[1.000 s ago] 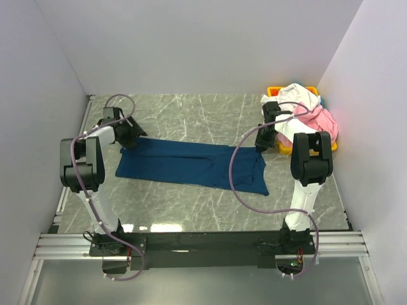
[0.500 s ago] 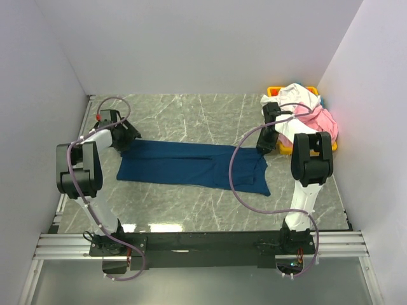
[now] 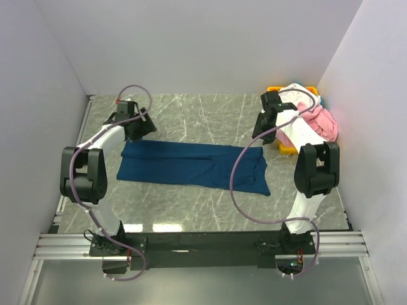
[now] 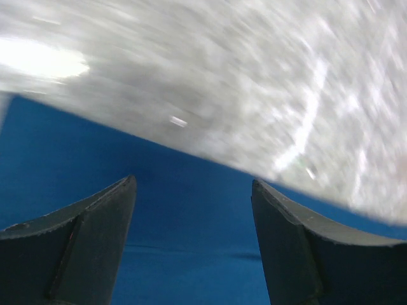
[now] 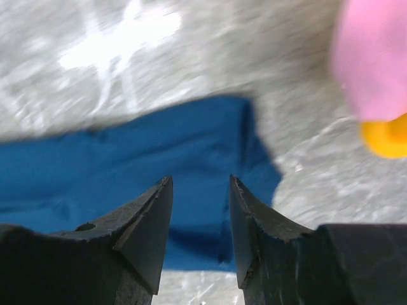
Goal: Fold and stack the t-shirts
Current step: Fold the tshirt
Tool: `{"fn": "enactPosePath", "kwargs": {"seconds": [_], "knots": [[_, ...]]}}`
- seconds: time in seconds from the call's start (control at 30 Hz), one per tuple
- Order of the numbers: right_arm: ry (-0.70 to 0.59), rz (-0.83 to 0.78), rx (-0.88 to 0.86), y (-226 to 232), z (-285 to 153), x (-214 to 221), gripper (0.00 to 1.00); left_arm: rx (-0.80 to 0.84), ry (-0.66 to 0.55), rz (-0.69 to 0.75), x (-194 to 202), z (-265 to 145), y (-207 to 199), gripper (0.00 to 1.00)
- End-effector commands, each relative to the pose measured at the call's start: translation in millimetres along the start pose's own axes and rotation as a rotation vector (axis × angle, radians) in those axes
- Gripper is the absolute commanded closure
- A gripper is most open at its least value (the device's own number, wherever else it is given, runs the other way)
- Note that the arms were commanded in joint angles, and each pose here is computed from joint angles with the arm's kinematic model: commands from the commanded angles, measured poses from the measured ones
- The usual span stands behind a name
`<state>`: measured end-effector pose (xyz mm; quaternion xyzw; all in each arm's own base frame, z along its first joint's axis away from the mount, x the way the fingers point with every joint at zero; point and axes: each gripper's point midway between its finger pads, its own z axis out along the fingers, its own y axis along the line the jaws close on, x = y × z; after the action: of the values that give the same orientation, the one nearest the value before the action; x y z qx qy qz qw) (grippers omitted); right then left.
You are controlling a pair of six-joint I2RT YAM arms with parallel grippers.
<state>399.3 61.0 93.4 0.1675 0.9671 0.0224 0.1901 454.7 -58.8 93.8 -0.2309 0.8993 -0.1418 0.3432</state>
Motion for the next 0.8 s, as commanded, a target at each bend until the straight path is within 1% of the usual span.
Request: {"fn": "enactPosePath", "kwargs": {"seconds": [0.0,0.13,0.27,0.57,0.77], "knots": [[-0.029,-0.044,-0.064,27,-28,6,0.52,0.130,0.009,0.098,8,-9,-38,0.21],[0.046,-0.055,-0.109,46,-11,35,0.52,0.236,0.095,0.084,37,-3,-48,0.21],[0.104,-0.053,-0.126,55,8,53,0.52,0.240,0.153,0.080,59,5,-40,0.21],[0.155,-0.080,-0.059,54,50,53,0.53,0.090,0.233,0.061,89,17,-1,0.22],[0.172,-0.090,-0.020,57,79,43,0.53,-0.014,0.225,0.046,93,7,21,0.21]]}}
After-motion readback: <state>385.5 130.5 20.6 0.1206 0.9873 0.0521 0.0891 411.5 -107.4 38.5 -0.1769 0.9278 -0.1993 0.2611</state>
